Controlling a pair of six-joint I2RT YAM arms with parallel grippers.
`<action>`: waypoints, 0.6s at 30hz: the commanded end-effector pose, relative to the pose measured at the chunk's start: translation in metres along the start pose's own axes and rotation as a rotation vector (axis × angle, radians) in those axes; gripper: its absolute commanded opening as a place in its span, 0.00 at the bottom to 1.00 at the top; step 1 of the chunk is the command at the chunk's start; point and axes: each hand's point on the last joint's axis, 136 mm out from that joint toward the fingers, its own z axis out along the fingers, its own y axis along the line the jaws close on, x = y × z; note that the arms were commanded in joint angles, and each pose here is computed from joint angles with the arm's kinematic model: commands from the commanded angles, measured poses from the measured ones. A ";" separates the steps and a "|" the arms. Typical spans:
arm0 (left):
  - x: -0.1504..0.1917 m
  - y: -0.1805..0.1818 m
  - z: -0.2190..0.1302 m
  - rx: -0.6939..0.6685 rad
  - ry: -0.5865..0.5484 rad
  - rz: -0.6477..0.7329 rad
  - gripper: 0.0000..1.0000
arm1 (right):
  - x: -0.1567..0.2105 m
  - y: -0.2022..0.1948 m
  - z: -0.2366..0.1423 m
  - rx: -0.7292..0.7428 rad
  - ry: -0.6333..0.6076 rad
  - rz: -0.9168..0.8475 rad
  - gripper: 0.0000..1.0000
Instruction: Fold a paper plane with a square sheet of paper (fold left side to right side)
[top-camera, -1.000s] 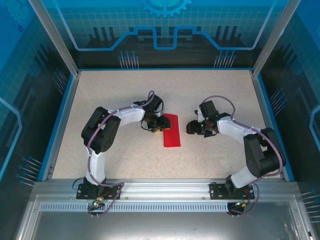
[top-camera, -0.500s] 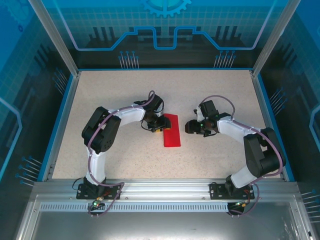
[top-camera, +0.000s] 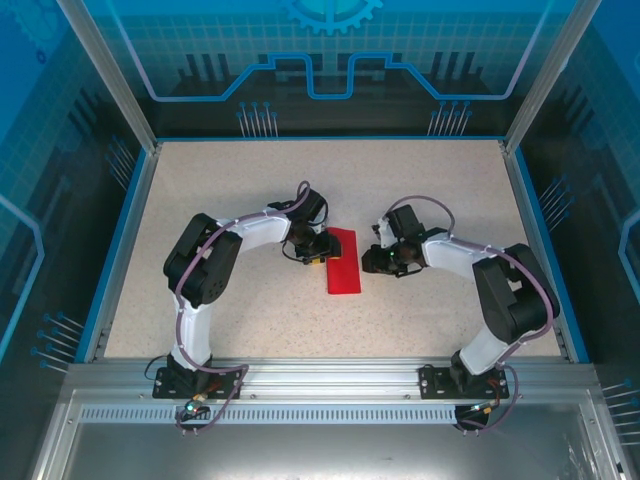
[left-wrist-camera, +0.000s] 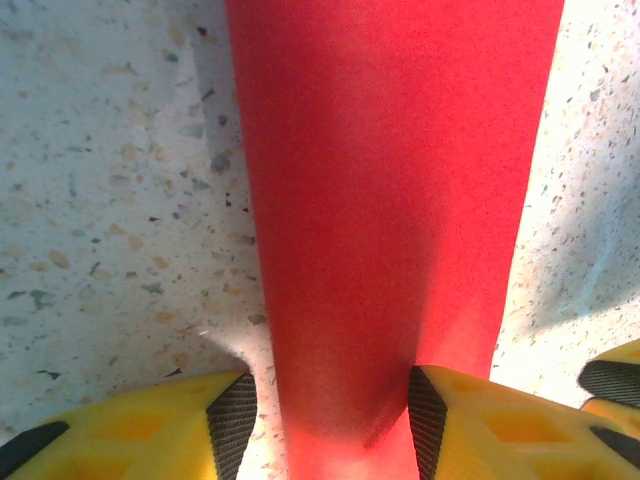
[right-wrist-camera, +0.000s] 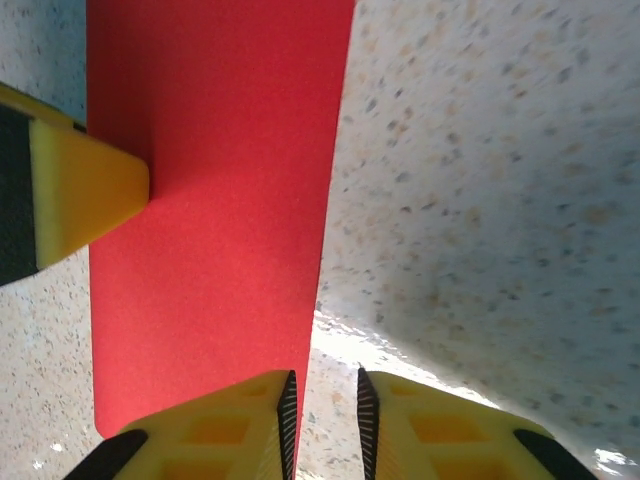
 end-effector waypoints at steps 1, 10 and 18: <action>0.028 0.046 0.042 -0.158 0.089 0.001 0.49 | -0.005 0.013 0.002 -0.033 0.002 -0.012 0.26; 0.030 0.049 0.043 -0.167 0.095 0.010 0.49 | -0.006 0.011 -0.003 -0.007 -0.013 -0.022 0.26; 0.030 0.049 0.044 -0.170 0.096 0.008 0.49 | -0.015 0.025 0.000 -0.052 -0.018 -0.030 0.21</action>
